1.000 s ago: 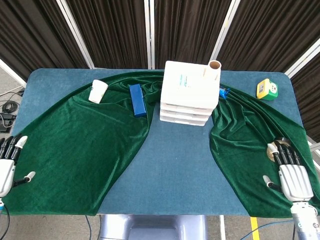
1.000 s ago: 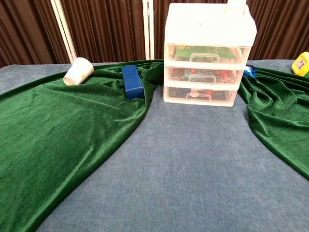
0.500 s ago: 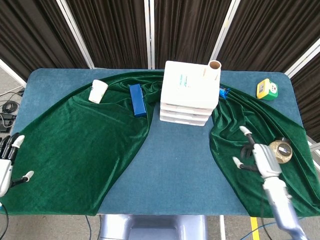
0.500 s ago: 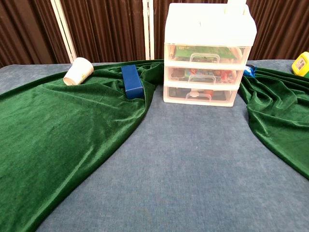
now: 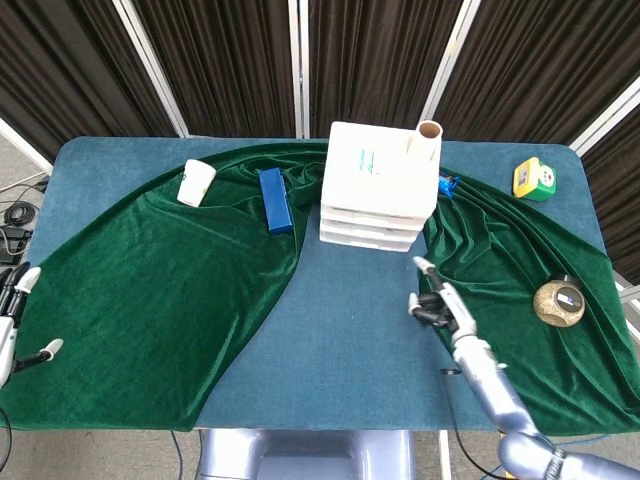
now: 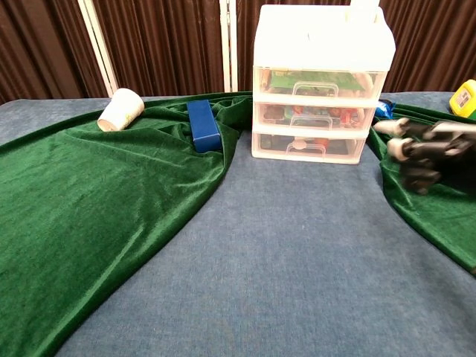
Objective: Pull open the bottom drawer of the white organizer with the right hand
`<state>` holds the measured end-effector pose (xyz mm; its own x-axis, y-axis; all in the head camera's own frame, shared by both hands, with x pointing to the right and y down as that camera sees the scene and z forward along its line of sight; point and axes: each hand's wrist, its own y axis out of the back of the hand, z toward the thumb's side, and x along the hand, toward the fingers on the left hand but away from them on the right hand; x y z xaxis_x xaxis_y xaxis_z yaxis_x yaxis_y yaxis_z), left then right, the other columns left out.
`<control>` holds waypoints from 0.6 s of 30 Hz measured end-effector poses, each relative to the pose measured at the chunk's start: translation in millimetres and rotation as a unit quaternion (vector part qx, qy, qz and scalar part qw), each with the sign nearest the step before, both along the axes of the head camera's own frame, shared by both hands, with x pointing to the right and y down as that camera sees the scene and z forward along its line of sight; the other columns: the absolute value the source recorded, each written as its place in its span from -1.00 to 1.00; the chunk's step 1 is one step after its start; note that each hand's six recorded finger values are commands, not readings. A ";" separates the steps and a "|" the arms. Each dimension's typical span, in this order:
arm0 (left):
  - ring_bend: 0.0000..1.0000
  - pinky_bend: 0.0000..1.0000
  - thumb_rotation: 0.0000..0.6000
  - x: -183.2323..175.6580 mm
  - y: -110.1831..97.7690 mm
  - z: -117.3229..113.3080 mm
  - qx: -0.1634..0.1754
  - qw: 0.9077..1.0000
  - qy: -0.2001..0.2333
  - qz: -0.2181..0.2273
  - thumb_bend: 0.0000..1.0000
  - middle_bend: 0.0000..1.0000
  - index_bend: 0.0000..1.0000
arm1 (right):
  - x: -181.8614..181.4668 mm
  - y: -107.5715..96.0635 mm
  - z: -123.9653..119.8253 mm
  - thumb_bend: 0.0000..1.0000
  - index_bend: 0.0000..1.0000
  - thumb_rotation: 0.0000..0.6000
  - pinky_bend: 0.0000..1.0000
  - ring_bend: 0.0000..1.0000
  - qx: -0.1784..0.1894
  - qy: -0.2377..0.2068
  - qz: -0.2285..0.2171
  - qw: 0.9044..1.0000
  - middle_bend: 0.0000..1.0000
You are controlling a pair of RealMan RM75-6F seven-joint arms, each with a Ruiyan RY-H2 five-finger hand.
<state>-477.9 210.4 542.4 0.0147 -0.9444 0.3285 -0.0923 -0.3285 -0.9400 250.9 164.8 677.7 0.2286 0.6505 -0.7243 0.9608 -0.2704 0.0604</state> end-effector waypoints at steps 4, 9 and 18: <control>-1.00 -1.00 1.00 -2.3 -1.1 0.0 0.000 1.000 0.001 -0.004 -0.94 -1.00 -1.00 | -13.7 2.8 16.4 0.17 -0.87 1.00 0.62 0.87 -0.017 -0.024 0.015 0.999 0.83; -1.00 -1.00 1.00 -4.2 -2.1 1.5 -0.004 1.000 0.003 -0.006 -0.94 -1.00 -1.00 | -28.6 6.0 31.2 0.17 -0.87 1.00 0.62 0.87 -0.037 -0.047 0.025 0.998 0.83; -1.00 -1.00 1.00 -8.4 -4.6 3.3 -0.007 1.000 0.008 -0.013 -0.94 -1.00 -1.00 | -47.5 -0.6 58.6 0.18 -0.82 1.00 0.62 0.86 -0.054 -0.063 0.039 0.996 0.83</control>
